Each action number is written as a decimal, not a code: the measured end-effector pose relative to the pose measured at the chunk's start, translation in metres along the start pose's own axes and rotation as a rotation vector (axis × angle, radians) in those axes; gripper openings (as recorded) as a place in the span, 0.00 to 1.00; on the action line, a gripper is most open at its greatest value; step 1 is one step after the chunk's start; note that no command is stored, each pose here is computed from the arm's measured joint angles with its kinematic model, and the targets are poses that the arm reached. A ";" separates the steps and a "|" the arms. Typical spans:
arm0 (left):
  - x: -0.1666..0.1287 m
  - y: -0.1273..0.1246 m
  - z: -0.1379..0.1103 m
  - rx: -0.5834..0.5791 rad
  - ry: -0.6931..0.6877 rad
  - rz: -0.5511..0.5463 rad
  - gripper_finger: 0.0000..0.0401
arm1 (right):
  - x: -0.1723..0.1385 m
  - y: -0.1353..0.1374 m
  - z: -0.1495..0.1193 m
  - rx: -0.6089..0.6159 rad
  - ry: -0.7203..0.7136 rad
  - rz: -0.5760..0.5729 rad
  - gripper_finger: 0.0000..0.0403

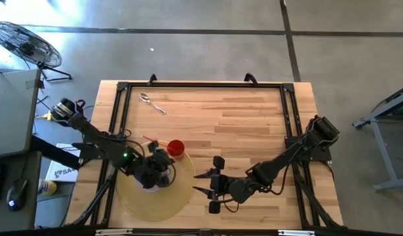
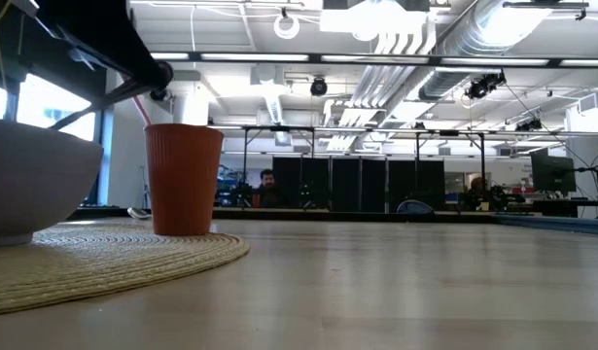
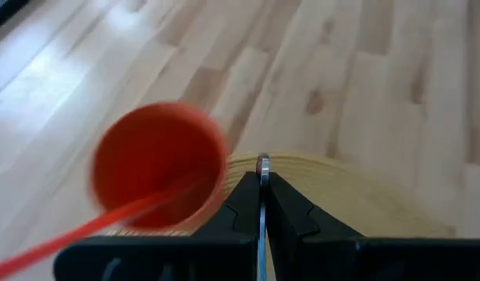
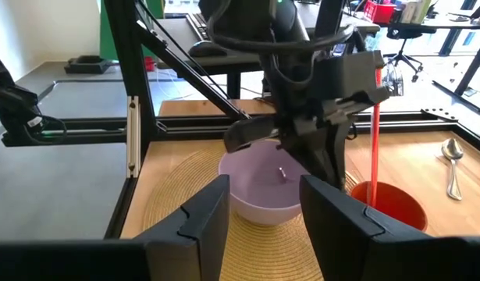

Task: Pick & Place Utensil
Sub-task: Put the silver fork into the purple bowl on the brown mat

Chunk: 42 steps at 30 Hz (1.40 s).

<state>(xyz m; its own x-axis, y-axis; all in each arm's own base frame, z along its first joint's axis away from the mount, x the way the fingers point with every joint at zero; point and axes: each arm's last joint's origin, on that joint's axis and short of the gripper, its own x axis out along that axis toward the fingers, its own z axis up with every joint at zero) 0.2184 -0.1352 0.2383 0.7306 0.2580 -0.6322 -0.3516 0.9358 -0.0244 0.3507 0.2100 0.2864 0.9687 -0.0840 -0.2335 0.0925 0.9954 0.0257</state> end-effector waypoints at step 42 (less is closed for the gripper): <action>0.023 -0.022 -0.009 0.199 0.075 -0.139 0.03 | 0.000 0.000 -0.001 -0.008 0.012 0.000 0.38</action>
<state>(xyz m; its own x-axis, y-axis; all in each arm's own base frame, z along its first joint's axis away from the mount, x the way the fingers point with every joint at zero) 0.2375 -0.1520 0.2172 0.7156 0.1123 -0.6894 -0.1232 0.9918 0.0337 0.3504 0.2099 0.2853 0.9660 -0.0836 -0.2446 0.0906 0.9957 0.0174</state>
